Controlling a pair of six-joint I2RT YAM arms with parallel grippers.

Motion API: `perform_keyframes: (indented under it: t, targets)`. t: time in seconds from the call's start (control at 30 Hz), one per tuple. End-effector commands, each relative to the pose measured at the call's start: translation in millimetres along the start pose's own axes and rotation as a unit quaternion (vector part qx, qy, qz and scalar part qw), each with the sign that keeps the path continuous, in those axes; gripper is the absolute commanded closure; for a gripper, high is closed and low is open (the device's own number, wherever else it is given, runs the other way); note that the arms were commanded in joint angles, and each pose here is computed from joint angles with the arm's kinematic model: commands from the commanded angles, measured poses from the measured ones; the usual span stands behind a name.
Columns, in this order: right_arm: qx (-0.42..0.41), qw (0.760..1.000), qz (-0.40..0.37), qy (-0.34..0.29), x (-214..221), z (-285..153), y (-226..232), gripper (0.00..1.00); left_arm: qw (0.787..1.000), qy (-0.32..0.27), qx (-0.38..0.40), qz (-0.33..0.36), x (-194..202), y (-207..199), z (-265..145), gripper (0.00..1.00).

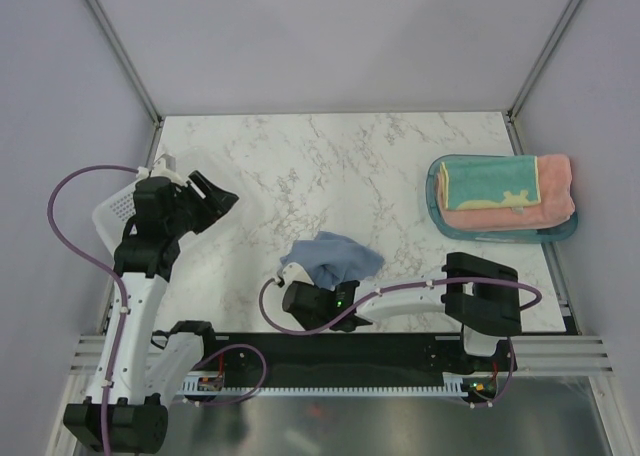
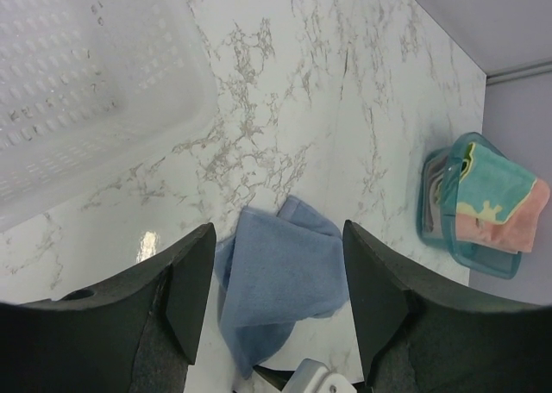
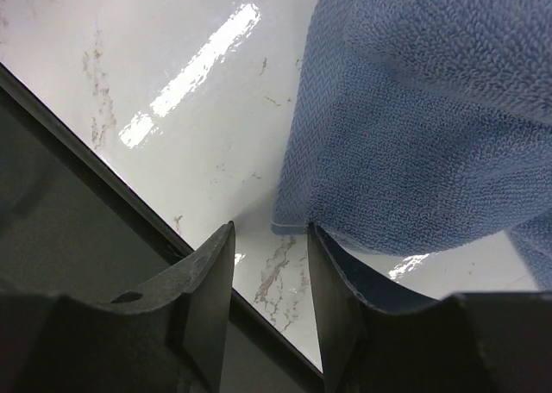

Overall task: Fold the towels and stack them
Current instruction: Flatten out the crumpled towel

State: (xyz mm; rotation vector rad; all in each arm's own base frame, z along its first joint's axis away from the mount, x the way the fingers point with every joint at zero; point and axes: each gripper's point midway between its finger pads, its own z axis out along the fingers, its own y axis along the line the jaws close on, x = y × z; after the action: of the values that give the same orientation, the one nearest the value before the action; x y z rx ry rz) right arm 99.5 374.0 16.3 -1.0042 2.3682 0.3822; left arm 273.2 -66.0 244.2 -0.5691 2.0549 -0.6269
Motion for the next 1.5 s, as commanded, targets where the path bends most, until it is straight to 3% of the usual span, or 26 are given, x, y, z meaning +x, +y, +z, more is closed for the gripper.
perform_keyframes:
  t: [0.0, 0.4, 0.9, 1.0, 1.03, 1.1, 1.3, 1.47]
  targets:
    - [0.017, 1.000, -0.017, 0.011, 4, 3, -3, 0.53, 1.000, 0.005, 0.011, 0.029, 1, -1, -2, 0.32]
    - [0.026, 0.999, -0.013, -0.033, -30, -17, 2, 0.55, 0.999, 0.008, 0.003, 0.037, 3, 4, 0, 0.31]
    - [0.033, 0.999, 0.003, 0.000, -15, 10, -5, 0.56, 0.999, 0.017, -0.001, 0.044, 10, 10, 3, 0.31]
    - [0.023, 1.000, 0.008, 0.007, -11, 7, -5, 0.75, 0.999, 0.018, 0.001, 0.050, 10, 10, 4, 0.31]
    - [0.022, 1.000, 0.008, 0.010, -7, 4, -7, 0.89, 0.998, 0.025, 0.009, 0.054, 13, 9, 4, 0.32]
    - [0.035, 0.999, 0.011, -0.002, -11, -14, -18, 1.00, 0.996, 0.035, 0.025, 0.076, 16, 5, 5, 0.32]
    - [0.034, 0.992, 0.084, -0.090, -72, -103, -75, 1.00, 0.986, 0.108, 0.090, 0.091, 46, -5, 16, 0.34]
    - [0.012, 0.980, 0.130, -0.150, -120, -157, -119, 1.00, 0.981, 0.128, 0.112, 0.096, 65, -11, 30, 0.36]
